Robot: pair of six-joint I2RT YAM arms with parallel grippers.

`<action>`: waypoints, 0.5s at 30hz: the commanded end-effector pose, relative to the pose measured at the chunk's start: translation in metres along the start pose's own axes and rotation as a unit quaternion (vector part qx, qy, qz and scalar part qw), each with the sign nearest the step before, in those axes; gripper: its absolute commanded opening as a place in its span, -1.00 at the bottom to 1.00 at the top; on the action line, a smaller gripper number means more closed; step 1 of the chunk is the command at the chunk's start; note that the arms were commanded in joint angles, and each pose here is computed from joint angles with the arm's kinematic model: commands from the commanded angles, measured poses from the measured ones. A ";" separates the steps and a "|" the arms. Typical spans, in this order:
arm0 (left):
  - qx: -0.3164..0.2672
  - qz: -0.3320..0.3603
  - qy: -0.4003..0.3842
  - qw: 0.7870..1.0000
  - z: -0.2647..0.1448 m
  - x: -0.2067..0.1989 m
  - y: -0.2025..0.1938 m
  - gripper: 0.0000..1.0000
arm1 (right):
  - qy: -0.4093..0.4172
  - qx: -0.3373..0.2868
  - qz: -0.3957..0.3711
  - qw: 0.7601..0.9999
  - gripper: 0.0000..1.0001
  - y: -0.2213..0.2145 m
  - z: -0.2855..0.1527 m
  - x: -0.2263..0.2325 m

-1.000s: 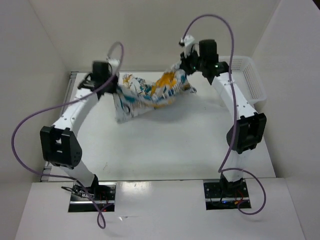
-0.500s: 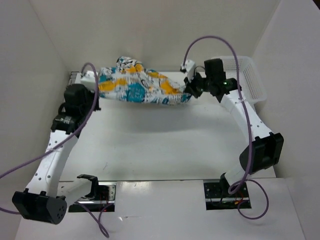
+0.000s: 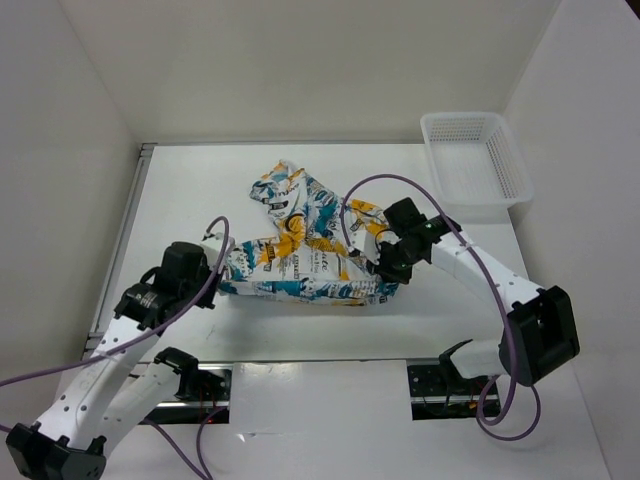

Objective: Fold and stack the shorts
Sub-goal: Flatten the shorts out

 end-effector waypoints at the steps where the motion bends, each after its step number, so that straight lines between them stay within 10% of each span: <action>1: 0.010 0.003 -0.041 0.999 -0.022 -0.005 0.005 -1.00 | 0.018 0.008 -0.027 0.999 -1.00 -0.005 -0.012 0.008; 12: 0.025 0.002 -0.086 0.996 -0.026 -0.014 -0.022 -0.95 | 0.025 0.070 -0.048 0.996 -0.89 -0.034 0.002 0.019; 15: 0.006 0.002 -0.105 0.994 -0.029 -0.017 -0.029 -0.65 | 0.043 0.050 -0.033 0.997 -0.31 -0.030 0.002 0.023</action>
Point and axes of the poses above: each gripper's point midway between its finger pads, its own z axis out along the fingers, its own x axis along the line the jaws close on, y = z × x, the point moved 9 cm from there along -z, back along the fingers, and after that the axes turned 1 degree about -z, right-handed, at the moved point
